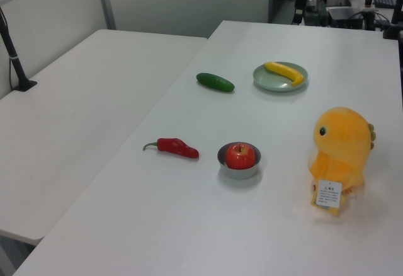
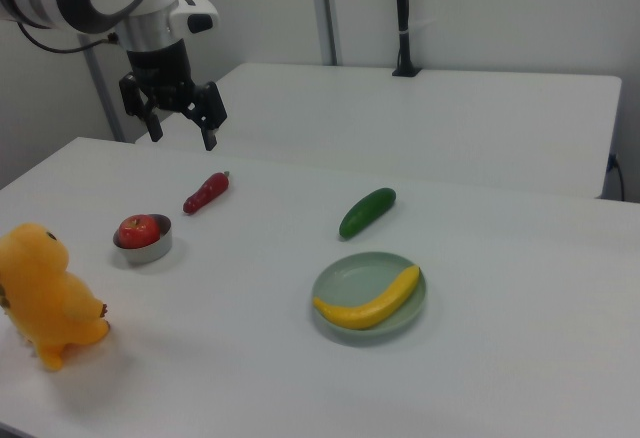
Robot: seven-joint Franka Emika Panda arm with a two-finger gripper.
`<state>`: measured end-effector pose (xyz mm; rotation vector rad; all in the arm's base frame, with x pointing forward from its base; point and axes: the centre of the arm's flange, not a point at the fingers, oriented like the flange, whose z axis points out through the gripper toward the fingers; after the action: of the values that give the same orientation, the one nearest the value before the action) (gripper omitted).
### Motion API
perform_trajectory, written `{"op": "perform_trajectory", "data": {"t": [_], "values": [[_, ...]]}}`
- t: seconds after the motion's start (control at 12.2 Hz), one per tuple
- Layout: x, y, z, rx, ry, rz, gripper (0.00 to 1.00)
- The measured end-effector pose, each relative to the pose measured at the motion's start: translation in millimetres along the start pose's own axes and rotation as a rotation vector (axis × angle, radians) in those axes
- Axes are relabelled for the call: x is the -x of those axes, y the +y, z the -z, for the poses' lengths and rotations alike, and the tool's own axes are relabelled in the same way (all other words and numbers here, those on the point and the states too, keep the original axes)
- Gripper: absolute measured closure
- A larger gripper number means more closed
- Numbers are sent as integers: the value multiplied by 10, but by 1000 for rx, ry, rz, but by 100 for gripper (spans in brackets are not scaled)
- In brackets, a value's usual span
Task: Put the cucumber on the left side of the bowl
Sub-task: 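Move the open gripper from rest toward the green cucumber, then lower the gripper over the cucumber and close on its middle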
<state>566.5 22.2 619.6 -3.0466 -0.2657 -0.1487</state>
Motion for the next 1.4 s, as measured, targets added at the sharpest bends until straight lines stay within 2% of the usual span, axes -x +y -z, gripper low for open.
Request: {"op": "perform_trajectory", "data": {"t": [0.58,0.82,1.07,1.4], "values": [[23,-143,-165,-11,-65,24,0],[-119,-128,-393,-8,-79,-7,0],[-571,-49,-554,13,28,-101,0],[-1168,296,-829,69,247,-220,0]]}}
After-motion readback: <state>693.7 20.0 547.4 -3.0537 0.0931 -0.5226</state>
